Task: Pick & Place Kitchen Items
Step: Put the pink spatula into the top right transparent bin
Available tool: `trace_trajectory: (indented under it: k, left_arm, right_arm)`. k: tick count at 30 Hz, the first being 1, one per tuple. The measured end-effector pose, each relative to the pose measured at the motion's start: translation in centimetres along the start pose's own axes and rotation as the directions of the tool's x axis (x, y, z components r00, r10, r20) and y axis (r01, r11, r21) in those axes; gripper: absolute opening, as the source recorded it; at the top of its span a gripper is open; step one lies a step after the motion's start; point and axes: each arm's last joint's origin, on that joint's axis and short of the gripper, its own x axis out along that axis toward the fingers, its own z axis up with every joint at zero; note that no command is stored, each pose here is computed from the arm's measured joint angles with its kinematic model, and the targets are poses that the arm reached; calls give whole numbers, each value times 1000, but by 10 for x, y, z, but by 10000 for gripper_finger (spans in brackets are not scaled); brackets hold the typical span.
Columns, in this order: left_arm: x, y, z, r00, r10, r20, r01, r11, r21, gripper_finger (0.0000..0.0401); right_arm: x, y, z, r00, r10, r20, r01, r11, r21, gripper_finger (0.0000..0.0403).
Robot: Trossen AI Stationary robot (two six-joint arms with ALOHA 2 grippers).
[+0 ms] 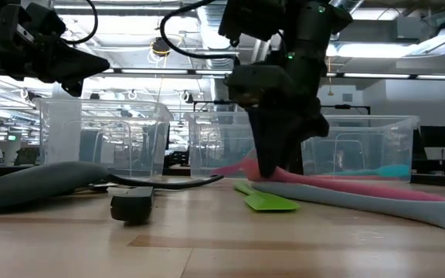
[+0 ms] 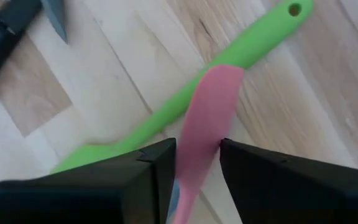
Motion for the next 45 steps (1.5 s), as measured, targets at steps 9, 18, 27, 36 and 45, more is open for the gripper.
trace_trajectory:
  k: [9, 18, 27, 36, 45]
  left_arm:
    - [0, 0, 0, 1000, 0, 1, 0, 1000, 0, 2]
    - [0, 0, 1, 1000, 0, 6, 0, 1000, -1, 2]
    - [0, 0, 1, 1000, -1, 15, 1, 1000, -2, 2]
    - [0, 0, 2, 1000, -2, 21, 2, 1000, -3, 2]
    - [0, 0, 2, 1000, -1, 22, 1, 1000, -3, 2]
  right_arm:
    - [-2, 0, 1, 1000, 1, 6, 0, 1000, -6, 23]
    - [-2, -1, 1, 1000, -6, 7, 6, 1000, -11, 5]
    - [-4, -2, 3, 999, -33, 1, 33, 999, -27, 2]
    - [-36, 2, 21, 994, -111, -4, 109, 986, -127, 0]
    - [-78, 7, 40, 993, -78, 88, 96, 970, -222, 0]
